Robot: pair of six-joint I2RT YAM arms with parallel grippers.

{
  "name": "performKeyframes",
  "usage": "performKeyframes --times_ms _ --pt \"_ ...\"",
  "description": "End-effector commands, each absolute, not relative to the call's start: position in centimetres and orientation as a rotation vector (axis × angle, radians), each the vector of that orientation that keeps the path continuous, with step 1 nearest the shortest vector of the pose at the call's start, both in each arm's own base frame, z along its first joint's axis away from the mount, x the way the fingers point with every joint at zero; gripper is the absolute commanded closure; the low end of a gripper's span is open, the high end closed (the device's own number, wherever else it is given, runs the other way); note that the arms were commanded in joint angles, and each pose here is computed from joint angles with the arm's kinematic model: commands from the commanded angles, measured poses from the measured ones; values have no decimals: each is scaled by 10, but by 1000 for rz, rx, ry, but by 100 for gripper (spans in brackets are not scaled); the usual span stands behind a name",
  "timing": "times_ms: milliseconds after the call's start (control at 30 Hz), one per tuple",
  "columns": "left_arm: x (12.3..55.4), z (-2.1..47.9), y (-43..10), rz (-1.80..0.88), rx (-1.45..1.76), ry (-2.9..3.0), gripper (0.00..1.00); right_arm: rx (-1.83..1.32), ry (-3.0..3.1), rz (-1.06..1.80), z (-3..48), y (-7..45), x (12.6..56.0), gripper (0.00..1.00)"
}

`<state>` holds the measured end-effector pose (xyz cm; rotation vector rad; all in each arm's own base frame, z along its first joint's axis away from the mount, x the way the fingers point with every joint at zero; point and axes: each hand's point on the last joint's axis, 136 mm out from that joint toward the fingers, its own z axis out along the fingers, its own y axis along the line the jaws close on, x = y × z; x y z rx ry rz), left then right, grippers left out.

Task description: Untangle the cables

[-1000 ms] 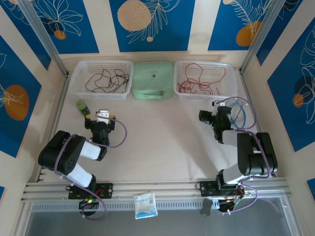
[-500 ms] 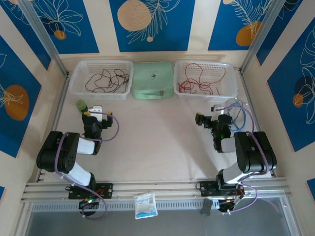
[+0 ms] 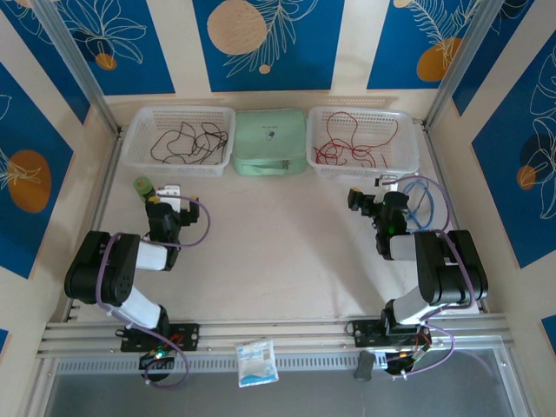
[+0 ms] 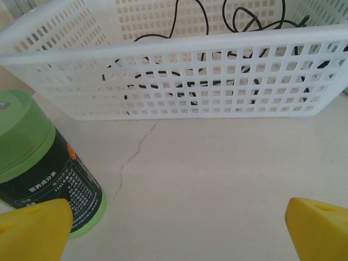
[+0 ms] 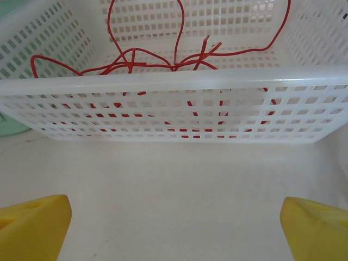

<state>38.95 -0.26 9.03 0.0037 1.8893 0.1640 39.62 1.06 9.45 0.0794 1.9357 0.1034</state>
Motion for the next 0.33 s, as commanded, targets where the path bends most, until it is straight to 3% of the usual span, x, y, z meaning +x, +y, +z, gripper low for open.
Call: performKeyframes --times_ms 0,300 --pt "395 94 -4 140 -4 1885 0 98 1932 88 95 8 396 1" --pt "394 95 -4 142 -2 1881 0 98 1933 87 94 8 396 1"
